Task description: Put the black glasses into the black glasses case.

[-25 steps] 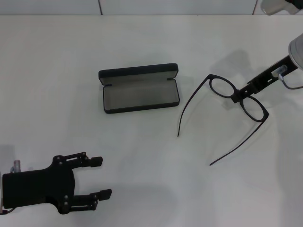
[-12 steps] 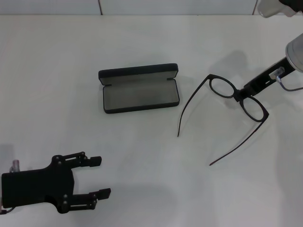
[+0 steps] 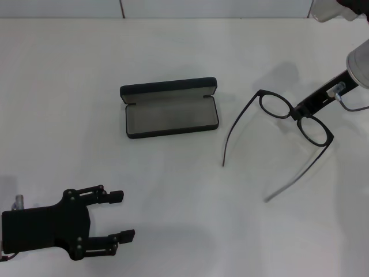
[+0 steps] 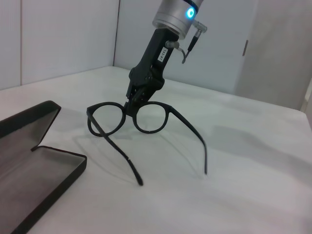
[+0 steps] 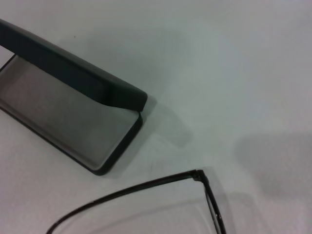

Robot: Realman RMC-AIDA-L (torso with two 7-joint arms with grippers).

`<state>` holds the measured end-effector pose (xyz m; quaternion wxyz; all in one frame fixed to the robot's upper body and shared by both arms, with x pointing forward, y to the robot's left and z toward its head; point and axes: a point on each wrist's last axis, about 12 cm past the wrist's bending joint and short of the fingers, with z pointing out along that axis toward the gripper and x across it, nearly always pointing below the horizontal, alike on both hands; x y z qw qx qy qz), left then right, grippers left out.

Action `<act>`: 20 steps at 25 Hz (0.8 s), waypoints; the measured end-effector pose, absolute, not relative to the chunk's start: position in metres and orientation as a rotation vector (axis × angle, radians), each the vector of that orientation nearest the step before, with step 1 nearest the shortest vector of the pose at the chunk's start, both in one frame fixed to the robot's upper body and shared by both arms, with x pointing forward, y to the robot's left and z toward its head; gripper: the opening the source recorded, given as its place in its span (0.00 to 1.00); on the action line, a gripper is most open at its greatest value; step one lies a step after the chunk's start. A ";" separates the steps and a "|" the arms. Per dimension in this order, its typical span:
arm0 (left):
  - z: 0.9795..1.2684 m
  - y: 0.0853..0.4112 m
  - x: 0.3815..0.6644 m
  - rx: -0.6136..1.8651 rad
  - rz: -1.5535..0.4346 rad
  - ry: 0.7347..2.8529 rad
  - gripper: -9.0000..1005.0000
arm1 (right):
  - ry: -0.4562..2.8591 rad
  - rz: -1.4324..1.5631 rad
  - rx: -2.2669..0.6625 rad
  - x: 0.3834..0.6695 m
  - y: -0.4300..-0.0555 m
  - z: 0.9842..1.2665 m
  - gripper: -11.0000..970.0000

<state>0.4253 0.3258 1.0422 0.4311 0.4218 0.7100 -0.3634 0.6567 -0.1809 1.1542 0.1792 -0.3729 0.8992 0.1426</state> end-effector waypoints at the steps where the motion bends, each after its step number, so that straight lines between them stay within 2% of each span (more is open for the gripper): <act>1: 1.042 0.326 0.425 1.052 -0.906 1.771 0.75 | 2.543 0.404 -1.055 0.657 -0.181 1.154 0.21; 3: 1.042 0.326 0.425 1.053 -0.905 1.772 0.74 | 2.547 0.409 -1.058 0.656 -0.181 1.155 0.13; 8: 1.042 0.327 0.425 1.053 -0.904 1.774 0.74 | 2.551 0.419 -1.060 0.656 -0.183 1.159 0.07; 14: 1.043 0.327 0.424 1.054 -0.912 1.768 0.73 | 2.553 0.450 -1.045 0.650 -0.198 1.171 0.07; 20: 1.048 0.326 0.424 1.025 -0.951 1.733 0.72 | 2.516 0.579 -0.903 0.638 -0.240 1.192 0.07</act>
